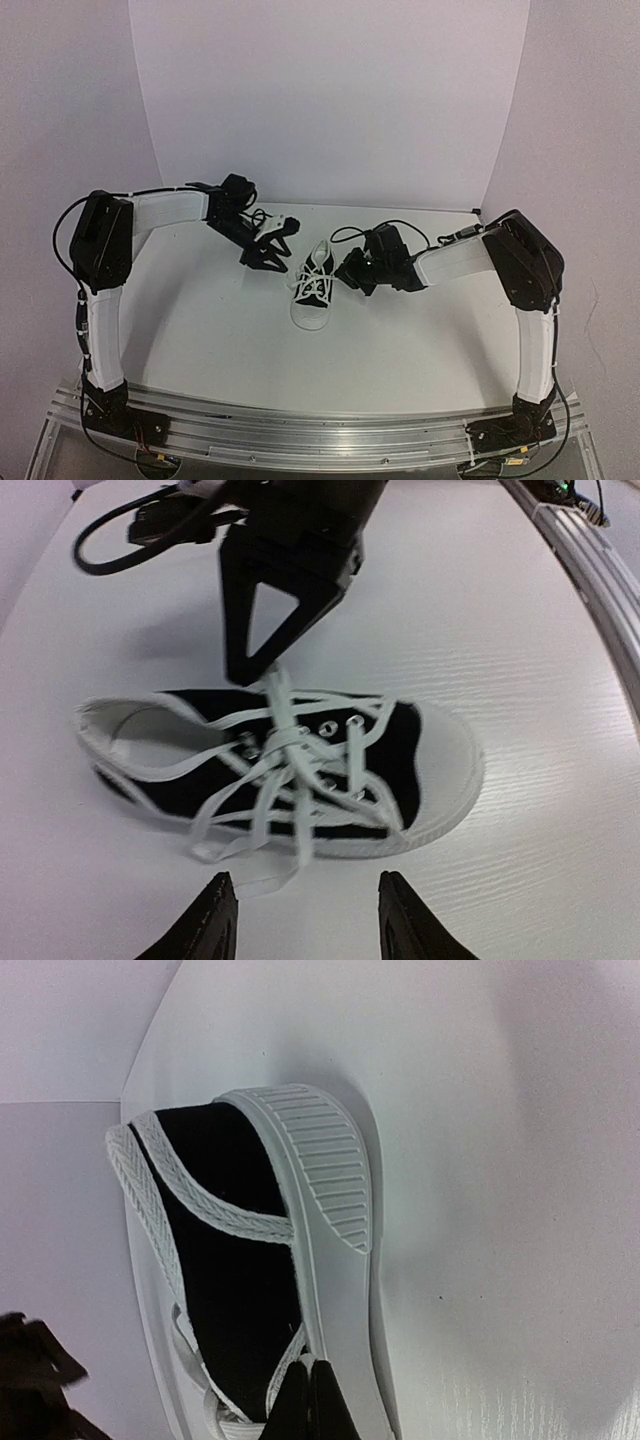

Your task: Tie the shoes

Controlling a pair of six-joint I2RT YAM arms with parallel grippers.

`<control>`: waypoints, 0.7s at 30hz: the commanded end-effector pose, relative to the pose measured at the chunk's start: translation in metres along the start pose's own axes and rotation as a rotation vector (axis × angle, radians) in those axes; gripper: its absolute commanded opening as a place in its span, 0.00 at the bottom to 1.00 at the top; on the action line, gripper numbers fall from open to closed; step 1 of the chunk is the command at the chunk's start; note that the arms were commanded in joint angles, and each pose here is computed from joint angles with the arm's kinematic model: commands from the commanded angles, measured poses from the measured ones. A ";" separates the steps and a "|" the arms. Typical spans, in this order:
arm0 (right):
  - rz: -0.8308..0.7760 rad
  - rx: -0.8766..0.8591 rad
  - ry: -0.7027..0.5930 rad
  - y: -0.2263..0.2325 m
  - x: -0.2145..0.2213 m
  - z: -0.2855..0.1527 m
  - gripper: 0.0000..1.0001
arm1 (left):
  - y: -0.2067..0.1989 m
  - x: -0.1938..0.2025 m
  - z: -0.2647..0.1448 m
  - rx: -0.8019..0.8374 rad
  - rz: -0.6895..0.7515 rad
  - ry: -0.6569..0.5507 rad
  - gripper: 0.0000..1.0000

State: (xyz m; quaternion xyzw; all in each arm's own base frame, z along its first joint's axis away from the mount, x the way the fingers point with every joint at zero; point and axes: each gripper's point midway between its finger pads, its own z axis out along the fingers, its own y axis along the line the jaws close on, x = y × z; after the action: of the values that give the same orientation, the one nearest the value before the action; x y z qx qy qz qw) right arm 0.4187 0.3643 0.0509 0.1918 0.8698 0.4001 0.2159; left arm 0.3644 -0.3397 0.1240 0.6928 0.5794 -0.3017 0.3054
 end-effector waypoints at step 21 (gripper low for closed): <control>-0.069 -0.074 -0.015 0.034 -0.009 -0.004 0.00 | 0.063 0.030 0.055 -0.120 0.190 0.058 0.42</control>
State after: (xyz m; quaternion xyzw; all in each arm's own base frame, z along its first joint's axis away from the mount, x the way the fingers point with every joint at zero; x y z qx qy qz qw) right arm 0.4241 0.3695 0.0618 0.1713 0.8682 0.4053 0.2294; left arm 0.4133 -0.3631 0.0599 0.7341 0.5424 -0.2312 0.3368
